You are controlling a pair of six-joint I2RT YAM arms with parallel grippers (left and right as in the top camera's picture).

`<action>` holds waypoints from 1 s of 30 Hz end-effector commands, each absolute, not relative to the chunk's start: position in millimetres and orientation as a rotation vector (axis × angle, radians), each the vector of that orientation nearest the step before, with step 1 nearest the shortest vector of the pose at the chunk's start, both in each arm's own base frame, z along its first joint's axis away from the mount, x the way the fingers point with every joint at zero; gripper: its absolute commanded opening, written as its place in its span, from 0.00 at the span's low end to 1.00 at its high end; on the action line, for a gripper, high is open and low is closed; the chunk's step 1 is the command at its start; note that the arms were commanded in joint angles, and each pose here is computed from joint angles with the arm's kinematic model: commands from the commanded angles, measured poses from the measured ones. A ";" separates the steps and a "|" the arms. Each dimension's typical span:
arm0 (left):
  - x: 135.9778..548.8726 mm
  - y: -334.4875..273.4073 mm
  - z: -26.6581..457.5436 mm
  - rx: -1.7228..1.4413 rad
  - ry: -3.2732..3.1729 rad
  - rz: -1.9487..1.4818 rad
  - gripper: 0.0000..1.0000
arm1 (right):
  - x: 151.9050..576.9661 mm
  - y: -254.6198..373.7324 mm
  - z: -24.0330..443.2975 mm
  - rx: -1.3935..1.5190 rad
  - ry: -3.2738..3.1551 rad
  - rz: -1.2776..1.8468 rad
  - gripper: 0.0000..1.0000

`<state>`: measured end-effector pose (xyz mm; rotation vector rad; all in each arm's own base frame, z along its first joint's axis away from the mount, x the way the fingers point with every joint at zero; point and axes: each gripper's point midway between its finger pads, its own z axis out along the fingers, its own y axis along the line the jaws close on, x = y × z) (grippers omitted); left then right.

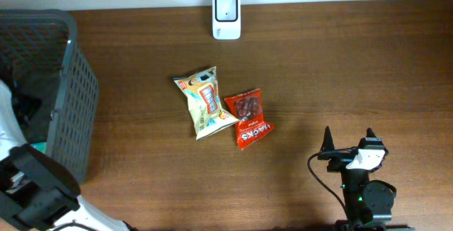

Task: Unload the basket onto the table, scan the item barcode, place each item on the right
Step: 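Reach the left gripper into the basket and grasp the Kleenex tissue pack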

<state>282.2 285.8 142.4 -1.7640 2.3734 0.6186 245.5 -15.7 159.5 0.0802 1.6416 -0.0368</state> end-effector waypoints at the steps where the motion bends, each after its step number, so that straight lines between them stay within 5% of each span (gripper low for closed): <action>1: 260.2 287.4 113.8 -1.877 2.361 0.592 0.89 | 245.4 -17.9 156.3 0.093 1.644 -0.043 0.99; 19: 257.9 283.3 40.4 -1.859 2.322 0.572 0.84 | 245.4 -17.9 156.3 0.093 1.644 -0.043 0.98; 23: 259.2 288.3 37.6 -1.848 2.293 0.594 0.65 | 245.4 -17.9 156.3 0.093 1.644 -0.043 0.99; 27: 261.5 289.9 36.7 -1.845 2.284 0.590 0.22 | 245.4 -18.0 156.3 0.093 1.644 -0.043 0.99; 30: 262.2 282.1 33.6 -1.856 2.314 0.534 0.06 | 245.4 -17.9 156.3 0.093 1.644 -0.043 0.99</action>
